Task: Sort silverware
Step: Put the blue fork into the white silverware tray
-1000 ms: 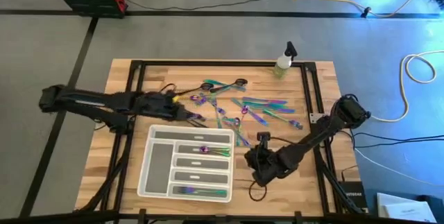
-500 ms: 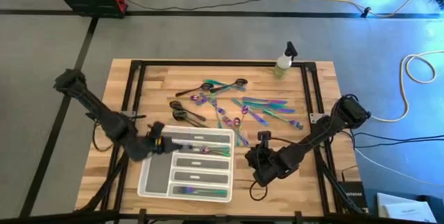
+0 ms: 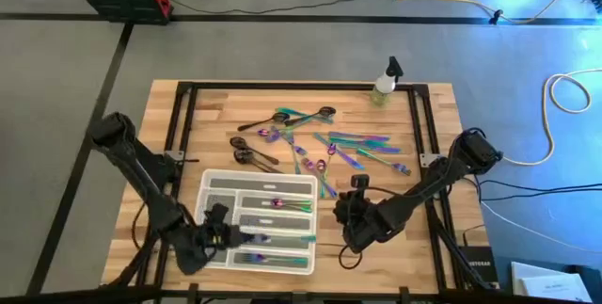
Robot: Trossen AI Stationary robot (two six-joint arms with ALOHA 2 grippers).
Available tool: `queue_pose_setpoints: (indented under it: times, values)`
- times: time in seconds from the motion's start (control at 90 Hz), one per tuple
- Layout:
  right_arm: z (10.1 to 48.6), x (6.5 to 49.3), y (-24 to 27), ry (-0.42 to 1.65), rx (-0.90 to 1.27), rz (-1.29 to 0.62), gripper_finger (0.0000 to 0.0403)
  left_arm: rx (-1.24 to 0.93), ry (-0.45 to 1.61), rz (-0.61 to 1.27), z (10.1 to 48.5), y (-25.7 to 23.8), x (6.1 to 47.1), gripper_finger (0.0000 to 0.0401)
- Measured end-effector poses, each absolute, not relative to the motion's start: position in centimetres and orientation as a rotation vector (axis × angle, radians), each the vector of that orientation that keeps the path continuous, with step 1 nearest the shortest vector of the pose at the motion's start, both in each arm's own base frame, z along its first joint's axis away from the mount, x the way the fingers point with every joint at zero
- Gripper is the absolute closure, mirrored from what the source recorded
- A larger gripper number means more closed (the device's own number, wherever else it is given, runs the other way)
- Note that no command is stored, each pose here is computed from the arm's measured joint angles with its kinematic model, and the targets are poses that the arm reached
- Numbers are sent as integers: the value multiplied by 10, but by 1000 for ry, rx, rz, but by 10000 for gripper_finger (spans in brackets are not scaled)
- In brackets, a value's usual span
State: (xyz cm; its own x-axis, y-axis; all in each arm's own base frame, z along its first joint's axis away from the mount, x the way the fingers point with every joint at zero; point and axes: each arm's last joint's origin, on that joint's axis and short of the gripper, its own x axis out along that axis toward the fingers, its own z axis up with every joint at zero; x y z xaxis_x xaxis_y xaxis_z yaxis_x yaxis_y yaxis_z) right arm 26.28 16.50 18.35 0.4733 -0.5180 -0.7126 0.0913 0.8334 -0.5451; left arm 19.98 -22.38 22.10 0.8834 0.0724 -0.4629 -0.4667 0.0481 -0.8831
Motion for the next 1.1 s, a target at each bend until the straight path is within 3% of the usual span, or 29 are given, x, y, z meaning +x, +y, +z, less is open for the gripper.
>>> queue_pose_setpoints:
  times: [0.478,1.1]
  values:
    - [183,260,164,1035,-457,-415,398,-1461,395,512,211,-276,213,401]
    - [184,268,171,974,-332,-370,398,-1431,530,558,202,-275,215,401]
